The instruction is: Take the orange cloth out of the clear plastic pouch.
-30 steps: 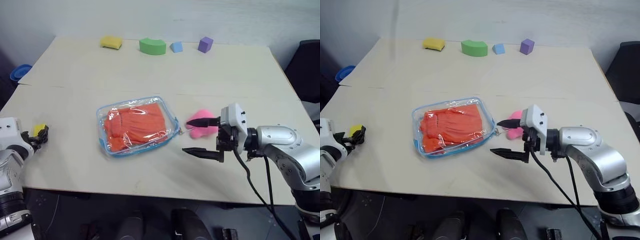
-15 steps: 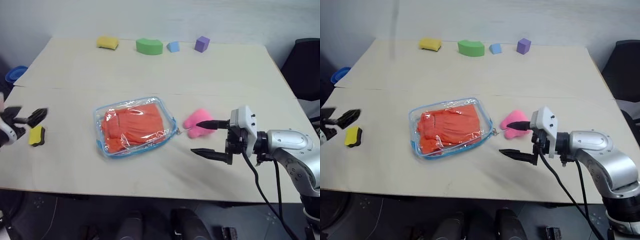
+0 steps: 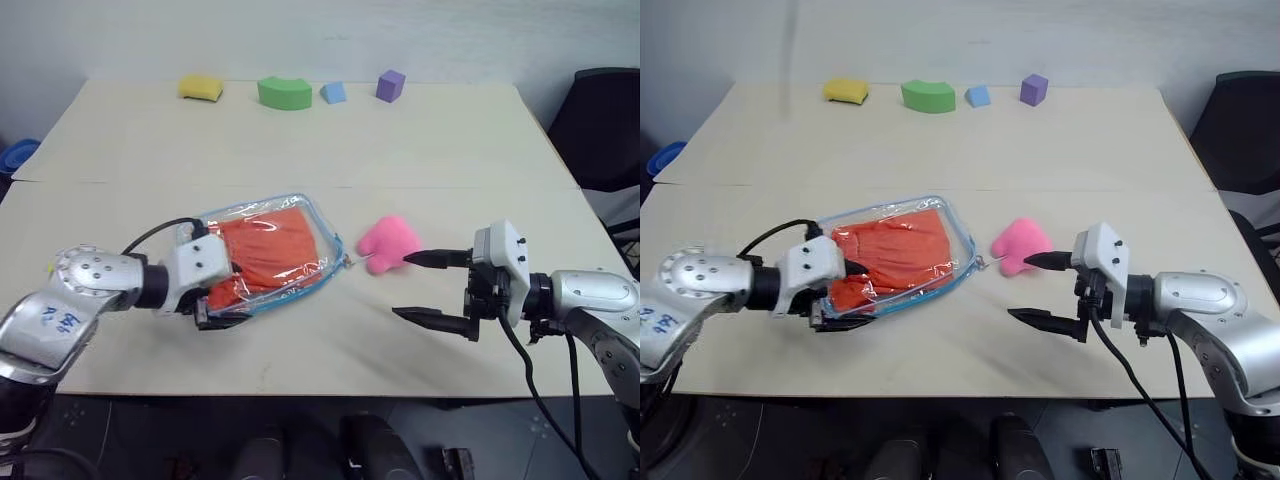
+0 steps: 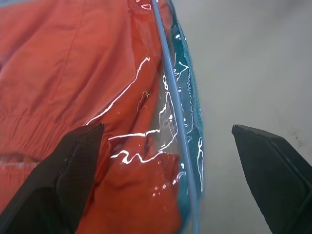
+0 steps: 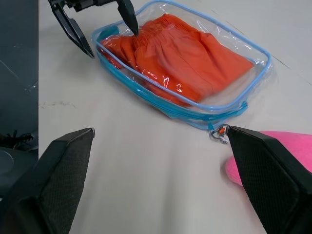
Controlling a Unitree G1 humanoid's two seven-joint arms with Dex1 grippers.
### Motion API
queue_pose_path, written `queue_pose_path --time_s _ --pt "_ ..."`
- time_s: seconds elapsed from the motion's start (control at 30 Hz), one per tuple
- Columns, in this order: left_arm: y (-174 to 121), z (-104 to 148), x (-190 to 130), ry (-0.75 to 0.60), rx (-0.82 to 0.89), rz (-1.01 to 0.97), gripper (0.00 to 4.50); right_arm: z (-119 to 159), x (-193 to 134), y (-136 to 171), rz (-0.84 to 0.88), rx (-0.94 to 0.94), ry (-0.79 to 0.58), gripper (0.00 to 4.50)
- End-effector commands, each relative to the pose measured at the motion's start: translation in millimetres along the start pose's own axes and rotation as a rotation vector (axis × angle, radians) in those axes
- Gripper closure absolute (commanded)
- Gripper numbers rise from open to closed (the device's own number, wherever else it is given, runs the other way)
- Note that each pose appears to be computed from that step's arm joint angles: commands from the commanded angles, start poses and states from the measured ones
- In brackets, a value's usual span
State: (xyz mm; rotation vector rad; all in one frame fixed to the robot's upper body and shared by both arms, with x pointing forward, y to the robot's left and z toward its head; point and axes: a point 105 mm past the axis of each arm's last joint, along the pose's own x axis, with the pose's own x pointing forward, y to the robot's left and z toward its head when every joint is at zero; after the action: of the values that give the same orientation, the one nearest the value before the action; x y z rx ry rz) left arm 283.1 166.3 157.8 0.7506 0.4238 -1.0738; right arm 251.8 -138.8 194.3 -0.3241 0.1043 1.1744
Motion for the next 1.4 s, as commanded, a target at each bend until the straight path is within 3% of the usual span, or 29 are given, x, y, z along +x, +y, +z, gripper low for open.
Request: queue_pose_path --time_s 0.03,0.23,0.27,0.37,0.6,0.77,0.97,1.23,1.4 --pt "-5.3 -4.3 11.7 0.054 0.071 -0.022 0.04 10.8 -3.8 4.4 -0.013 -0.050 -0.019 0.00" --pt "-3.3 -24.4 19.5 0.162 0.110 0.000 0.04 11.0 -4.5 3.3 -0.036 -0.054 -0.021 0.00" --pt "-0.9 -24.9 20.1 0.160 0.110 0.015 0.21 11.0 -4.5 3.2 -0.038 -0.054 -0.022 0.00" --pt "2.8 -22.7 21.8 0.132 0.125 0.029 0.92 10.3 -3.9 3.6 -0.038 -0.054 -0.020 0.00" --pt "2.6 -16.2 20.3 0.054 0.197 0.007 3.06 8.4 -5.9 4.8 -0.026 -0.053 -0.004 0.00" --pt "-6.8 -12.5 6.8 -0.038 0.390 -0.110 4.48 5.9 -9.3 11.2 0.019 -0.043 0.018 0.00" --pt "4.0 -22.2 -6.0 -0.088 0.629 -0.138 4.48 4.1 -17.0 18.5 0.078 -0.040 0.046 0.00" --pt "32.8 -28.2 7.6 -0.084 0.871 -0.117 4.48 2.0 -17.3 17.2 0.072 -0.046 0.058 0.00" --pt "36.1 -27.2 14.3 -0.128 0.850 -0.109 4.48 3.5 -15.3 1.7 -0.038 -0.051 0.036 0.00"
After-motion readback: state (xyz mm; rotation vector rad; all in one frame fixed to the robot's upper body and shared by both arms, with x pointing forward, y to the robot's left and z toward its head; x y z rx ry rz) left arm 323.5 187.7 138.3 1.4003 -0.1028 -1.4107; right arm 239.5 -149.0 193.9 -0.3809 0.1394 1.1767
